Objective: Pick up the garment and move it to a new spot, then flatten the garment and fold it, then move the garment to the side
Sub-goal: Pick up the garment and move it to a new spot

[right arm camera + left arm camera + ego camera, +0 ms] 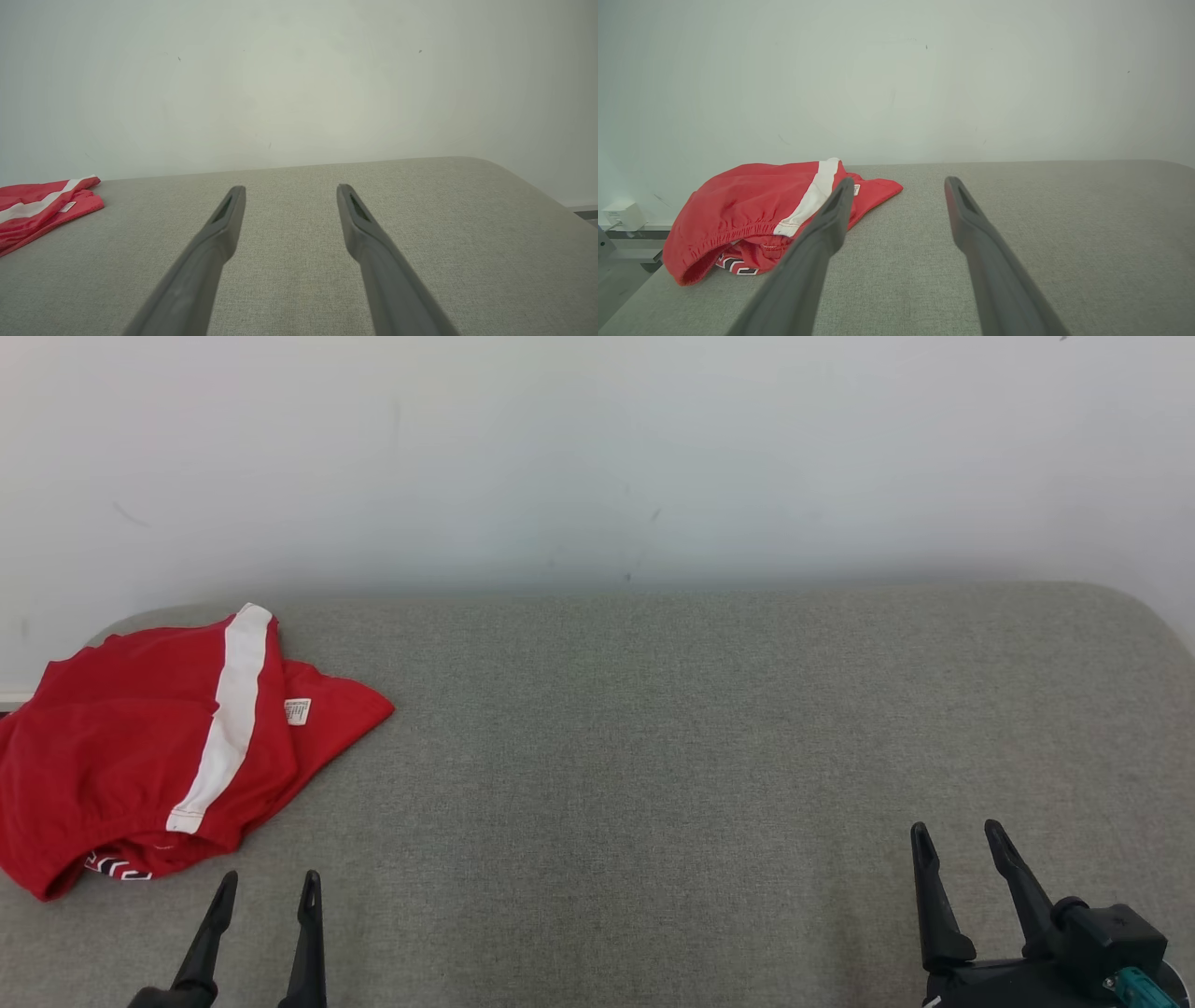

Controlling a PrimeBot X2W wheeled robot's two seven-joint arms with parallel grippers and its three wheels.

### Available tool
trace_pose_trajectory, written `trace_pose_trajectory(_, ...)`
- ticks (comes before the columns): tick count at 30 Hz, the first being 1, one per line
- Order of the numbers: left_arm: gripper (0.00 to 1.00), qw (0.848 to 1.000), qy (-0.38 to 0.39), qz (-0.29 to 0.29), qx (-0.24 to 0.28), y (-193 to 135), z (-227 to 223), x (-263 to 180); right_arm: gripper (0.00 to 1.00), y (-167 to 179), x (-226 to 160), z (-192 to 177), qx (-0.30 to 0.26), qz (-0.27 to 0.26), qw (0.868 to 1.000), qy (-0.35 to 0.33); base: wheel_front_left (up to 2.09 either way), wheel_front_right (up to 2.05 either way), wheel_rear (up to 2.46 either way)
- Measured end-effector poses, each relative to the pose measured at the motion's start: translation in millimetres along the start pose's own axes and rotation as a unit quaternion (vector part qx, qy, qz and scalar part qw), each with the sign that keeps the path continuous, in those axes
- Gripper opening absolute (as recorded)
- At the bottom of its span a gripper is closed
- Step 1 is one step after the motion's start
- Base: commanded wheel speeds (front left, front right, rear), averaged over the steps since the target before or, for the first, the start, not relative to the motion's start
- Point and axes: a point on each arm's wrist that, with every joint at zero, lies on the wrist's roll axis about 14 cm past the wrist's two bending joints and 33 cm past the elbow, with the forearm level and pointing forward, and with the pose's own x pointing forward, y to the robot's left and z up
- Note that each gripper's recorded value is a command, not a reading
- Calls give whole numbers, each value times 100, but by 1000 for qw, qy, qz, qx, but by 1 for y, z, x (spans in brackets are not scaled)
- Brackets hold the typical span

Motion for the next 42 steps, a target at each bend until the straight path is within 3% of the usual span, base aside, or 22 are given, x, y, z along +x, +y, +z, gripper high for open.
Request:
trace_pose_trajectory(17,100,999,9,44,1,24,-3,-17,100,26,12,-10,8,41,999,15,0,0,0)
trace_pose_trajectory(27,100,993,13,121,10,65,0,-56,100,73,30,-20,13,111,993,31,0,0,0)
trace_pose_trajectory(42,100,966,16,256,14,123,3,-128,100,153,51,-38,19,224,973,57,0,0,0)
